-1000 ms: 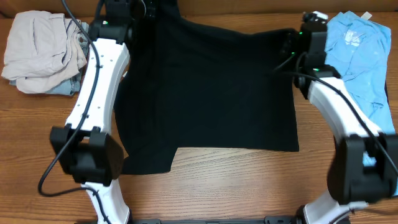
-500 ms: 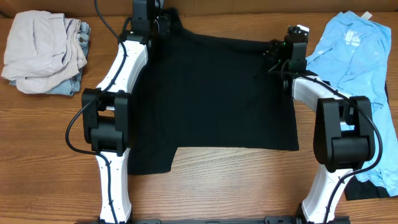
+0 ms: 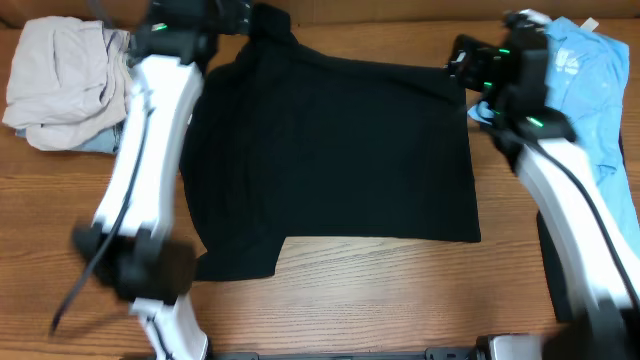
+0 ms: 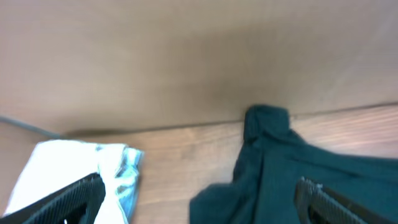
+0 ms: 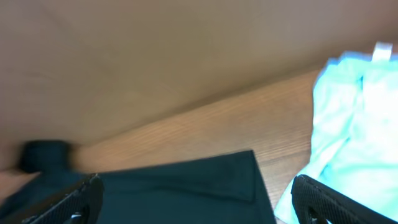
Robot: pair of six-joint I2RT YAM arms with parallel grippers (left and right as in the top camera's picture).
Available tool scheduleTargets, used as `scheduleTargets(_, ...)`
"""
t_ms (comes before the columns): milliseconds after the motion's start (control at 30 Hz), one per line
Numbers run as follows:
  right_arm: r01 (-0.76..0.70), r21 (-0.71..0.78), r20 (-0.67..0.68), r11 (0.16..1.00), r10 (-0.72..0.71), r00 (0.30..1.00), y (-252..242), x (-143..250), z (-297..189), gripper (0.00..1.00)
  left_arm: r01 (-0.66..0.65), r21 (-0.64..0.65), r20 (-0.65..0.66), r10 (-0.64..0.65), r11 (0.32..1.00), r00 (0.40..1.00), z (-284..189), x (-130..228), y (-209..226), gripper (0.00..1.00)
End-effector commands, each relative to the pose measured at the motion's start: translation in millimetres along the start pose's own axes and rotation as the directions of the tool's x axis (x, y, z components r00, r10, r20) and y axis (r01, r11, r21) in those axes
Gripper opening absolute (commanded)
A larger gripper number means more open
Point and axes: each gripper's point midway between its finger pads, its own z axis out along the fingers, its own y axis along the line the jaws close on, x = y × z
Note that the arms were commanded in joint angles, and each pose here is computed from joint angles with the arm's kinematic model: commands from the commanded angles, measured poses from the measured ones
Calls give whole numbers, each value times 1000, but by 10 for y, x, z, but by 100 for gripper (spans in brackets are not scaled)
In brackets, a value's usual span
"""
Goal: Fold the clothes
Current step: 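Move both grippers to the bottom hem corners of the black shirt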
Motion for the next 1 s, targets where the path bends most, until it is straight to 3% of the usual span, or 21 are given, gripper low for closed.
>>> scheduleTargets(0,-3,-155,63,988,13,998,268,-392,-941,100,79,66,60,-83,995,995,-998,-263,118,100)
scheduleTargets(33,-3,-162,55,987,12,998,251,-372,-1281,100,134,65,-13,-133,989,991,-1178,-78,158,100)
scheduleTargets(200,-42,-132,-28,990,38,999,111,-111,-1820,100,247,2,-263,-238,969,935,-1409,559,193,100)
scheduleTargets(267,-127,-72,-149,989,116,982,-20,206,-1972,98,278,-66,-423,-279,958,862,-1483,1001,181,100)
scheduleTargets(367,-178,27,-294,984,178,939,-174,595,-2051,95,286,-139,-535,-314,948,784,-1481,1380,164,100)
scheduleTargets(500,-199,181,-406,963,257,877,-395,970,-2055,96,301,-190,-634,-351,935,689,-1402,1844,49,100)
scheduleTargets(700,-218,336,-464,916,363,808,-619,1403,-1877,100,356,-257,-718,-425,898,551,-1321,2681,-164,100)
scheduleTargets(833,-208,378,-489,902,385,783,-708,1656,-1694,100,428,-278,-740,-476,860,475,-1322,3225,-339,97)
scheduleTargets(967,-187,409,-520,893,396,756,-791,1918,-1513,100,458,-395,-732,-574,796,367,-1386,3815,-393,93)
